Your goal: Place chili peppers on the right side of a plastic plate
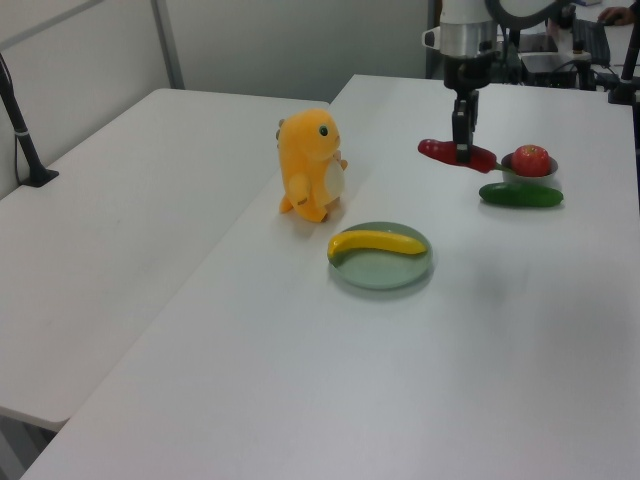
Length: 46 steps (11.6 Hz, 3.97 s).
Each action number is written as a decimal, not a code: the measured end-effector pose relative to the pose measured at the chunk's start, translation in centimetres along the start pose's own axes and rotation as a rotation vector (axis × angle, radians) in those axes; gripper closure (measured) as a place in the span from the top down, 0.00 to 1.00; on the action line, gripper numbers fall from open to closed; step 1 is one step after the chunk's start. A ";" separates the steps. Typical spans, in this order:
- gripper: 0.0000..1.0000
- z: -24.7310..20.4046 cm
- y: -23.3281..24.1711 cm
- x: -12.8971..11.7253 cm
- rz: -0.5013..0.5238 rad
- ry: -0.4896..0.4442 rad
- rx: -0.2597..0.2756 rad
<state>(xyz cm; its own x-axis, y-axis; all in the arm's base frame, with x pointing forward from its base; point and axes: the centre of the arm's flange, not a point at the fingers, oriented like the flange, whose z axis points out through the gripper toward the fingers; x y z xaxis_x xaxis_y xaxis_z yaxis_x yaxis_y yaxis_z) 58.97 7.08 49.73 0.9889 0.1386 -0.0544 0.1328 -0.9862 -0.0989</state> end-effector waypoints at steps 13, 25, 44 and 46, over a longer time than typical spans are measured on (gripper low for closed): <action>0.38 7.3 6.4 8.3 -0.148 0.238 -0.043; 0.39 13.5 5.6 10.9 -0.175 0.287 -0.049; 1.00 3.0 5.5 7.9 -0.099 0.290 -0.049; 1.00 -1.9 5.5 5.4 -0.038 0.284 -0.046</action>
<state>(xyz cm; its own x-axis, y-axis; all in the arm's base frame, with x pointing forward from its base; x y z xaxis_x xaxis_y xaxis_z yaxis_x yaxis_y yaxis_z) 65.15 2.27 50.76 0.9615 0.1511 0.2294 0.1668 -0.9847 -0.0504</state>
